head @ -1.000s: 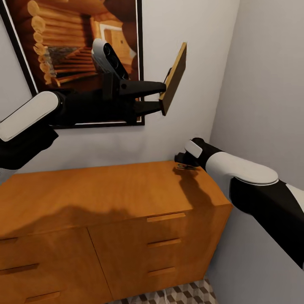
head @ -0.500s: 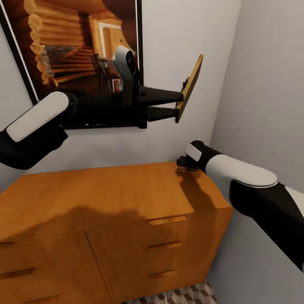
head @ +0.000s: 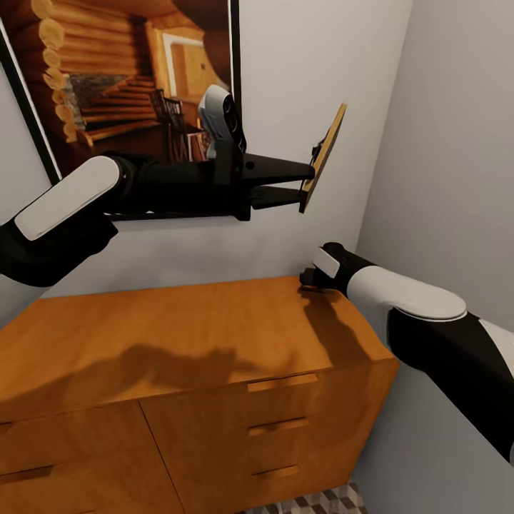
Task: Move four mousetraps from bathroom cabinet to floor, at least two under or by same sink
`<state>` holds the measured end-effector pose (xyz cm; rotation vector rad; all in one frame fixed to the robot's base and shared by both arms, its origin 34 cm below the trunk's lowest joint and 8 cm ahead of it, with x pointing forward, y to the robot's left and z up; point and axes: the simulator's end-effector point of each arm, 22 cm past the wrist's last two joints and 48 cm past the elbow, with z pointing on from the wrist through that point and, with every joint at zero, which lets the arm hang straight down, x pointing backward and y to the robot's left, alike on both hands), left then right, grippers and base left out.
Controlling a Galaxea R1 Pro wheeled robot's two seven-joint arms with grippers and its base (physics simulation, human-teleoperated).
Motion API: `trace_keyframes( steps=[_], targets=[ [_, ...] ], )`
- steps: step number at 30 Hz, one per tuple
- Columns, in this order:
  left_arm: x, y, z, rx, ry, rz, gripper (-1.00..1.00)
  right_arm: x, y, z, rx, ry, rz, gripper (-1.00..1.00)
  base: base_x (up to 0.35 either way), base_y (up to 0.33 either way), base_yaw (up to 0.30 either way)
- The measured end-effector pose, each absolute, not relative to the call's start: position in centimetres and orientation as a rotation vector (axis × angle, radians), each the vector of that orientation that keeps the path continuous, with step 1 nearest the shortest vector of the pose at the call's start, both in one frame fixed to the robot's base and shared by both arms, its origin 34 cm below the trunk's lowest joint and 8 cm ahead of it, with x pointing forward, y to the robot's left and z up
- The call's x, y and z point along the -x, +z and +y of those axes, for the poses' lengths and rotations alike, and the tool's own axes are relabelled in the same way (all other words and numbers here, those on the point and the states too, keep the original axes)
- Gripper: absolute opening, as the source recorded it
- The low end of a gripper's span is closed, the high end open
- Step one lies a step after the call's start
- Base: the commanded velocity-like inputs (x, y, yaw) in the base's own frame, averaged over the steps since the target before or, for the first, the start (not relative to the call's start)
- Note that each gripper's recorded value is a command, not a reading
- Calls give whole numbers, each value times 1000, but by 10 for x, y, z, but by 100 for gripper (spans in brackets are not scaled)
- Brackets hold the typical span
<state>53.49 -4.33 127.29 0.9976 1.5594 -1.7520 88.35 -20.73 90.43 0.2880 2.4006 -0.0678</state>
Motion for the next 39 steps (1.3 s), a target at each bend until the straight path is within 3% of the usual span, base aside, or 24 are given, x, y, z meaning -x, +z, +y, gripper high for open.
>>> trace_keyframes(
  steps=[39],
  targets=[
    [-539, 1270, -42, -988, -1734, 1576, -100, -884, 905, -207, -285, -72, 2399, 100, 0, 0, 0]
  ],
)
